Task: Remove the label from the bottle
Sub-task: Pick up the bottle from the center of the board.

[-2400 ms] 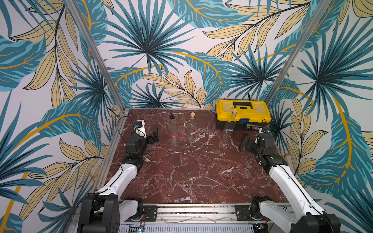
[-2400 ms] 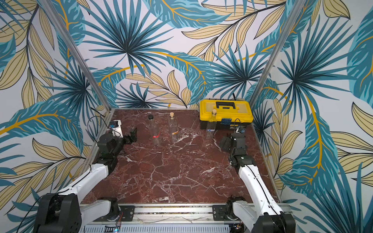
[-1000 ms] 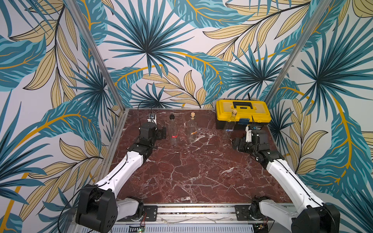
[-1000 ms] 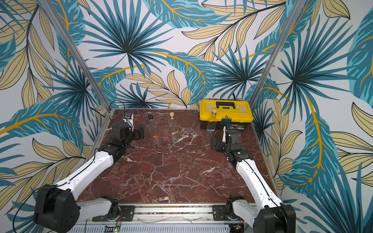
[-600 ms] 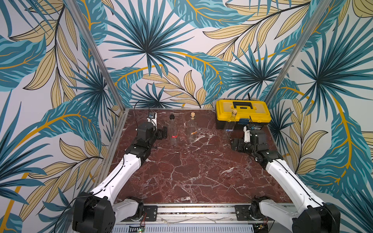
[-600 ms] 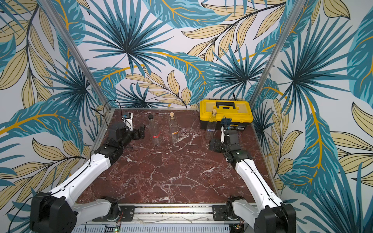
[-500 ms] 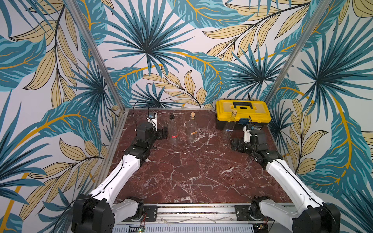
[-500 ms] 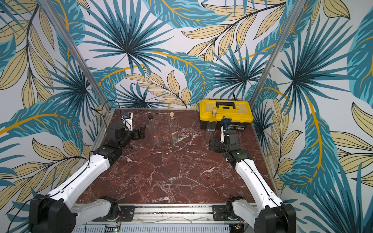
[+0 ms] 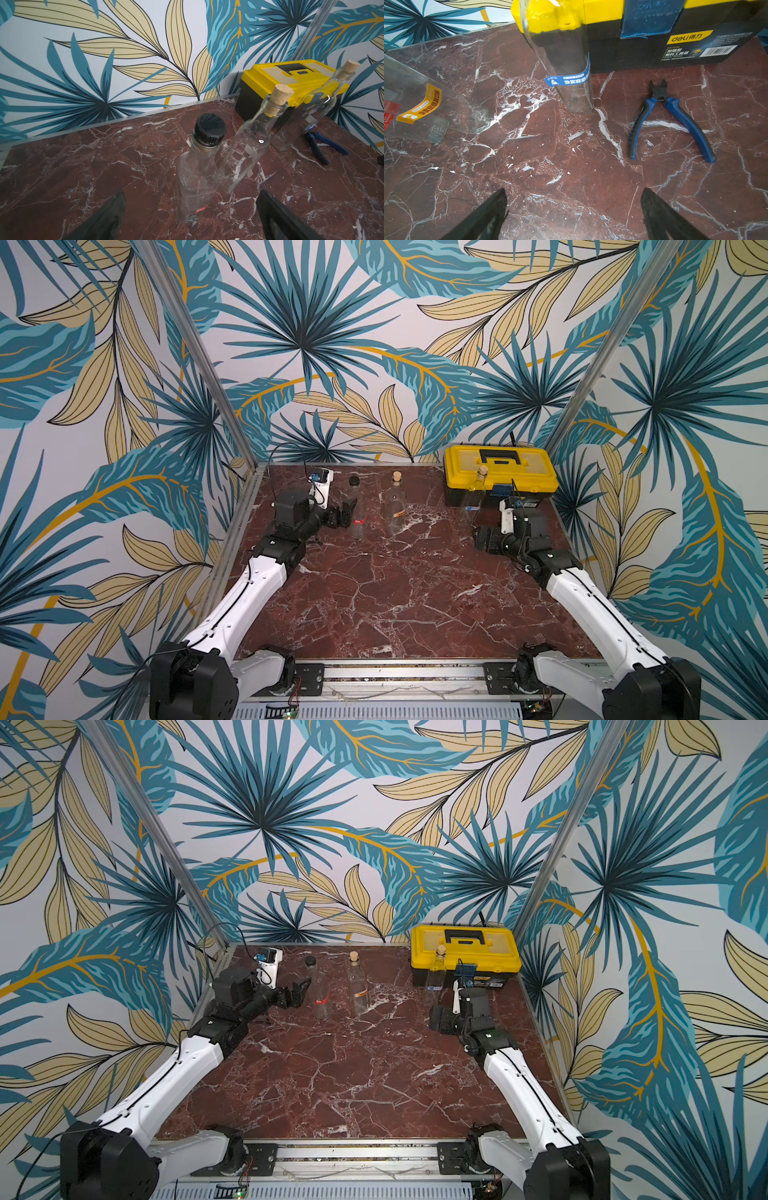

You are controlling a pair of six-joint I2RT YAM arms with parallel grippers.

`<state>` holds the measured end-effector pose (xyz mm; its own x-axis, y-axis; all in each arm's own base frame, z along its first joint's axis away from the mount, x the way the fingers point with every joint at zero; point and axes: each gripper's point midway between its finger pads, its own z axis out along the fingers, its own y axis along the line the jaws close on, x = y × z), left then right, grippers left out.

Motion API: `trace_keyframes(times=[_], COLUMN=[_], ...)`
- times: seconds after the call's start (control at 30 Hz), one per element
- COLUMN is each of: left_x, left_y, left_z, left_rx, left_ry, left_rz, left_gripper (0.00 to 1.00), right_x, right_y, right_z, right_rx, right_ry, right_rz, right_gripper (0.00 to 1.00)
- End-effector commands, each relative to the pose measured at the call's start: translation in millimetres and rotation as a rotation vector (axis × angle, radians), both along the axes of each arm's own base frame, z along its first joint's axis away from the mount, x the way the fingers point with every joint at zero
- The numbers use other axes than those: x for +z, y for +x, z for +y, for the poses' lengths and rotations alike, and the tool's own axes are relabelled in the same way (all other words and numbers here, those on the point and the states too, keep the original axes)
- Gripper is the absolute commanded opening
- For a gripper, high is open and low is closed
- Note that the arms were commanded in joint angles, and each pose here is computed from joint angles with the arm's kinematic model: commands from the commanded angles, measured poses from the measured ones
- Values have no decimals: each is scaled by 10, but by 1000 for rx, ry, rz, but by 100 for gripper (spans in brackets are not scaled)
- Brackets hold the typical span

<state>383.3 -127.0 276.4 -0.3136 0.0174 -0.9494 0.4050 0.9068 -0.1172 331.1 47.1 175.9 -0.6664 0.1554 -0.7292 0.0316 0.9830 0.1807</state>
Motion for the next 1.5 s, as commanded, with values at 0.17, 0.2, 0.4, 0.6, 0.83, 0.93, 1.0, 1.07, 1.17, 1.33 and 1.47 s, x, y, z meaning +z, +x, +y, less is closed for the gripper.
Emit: trace_keyframes(times=[0.17, 0.2, 0.4, 0.6, 0.83, 0.93, 1.0, 1.07, 1.17, 1.33, 1.47], left_x=[255, 247, 233, 157, 101, 116, 116, 91, 87, 77, 64], left_y=[155, 184, 346, 478, 630, 683, 712, 745, 780, 836, 876], left_z=[-112, -111, -96, -139, -155, -179, -207, -219, -231, -249, -248], left_rx=[-59, -55, -26, -26, -15, -15, -22, -22, -22, -18, -9], left_ry=[21, 24, 39, 55, 66, 63, 67, 70, 72, 81, 84], left_rz=[-117, -116, -140, -136, -139, -147, -148, -143, -145, -149, -147], left_gripper=[99, 100, 100, 100, 100, 99, 99, 100, 100, 100, 99], right_x=[69, 66, 62, 74, 96, 84, 81, 82, 73, 57, 51], right_y=[18, 16, 10, 5, -3, -7, -6, -4, -4, 9, 15], right_z=[48, 51, 61, 71, 71, 73, 76, 76, 81, 87, 92], right_rx=[23, 23, 26, 31, 32, 33, 34, 34, 35, 37, 38], right_ry=[0, 1, 3, 3, 0, -1, -1, -1, -1, 0, 1], right_rz=[-28, -28, -31, -33, -41, -36, -35, -36, -34, -34, -34], right_gripper=[99, 99, 100, 100, 99, 100, 99, 99, 100, 100, 100])
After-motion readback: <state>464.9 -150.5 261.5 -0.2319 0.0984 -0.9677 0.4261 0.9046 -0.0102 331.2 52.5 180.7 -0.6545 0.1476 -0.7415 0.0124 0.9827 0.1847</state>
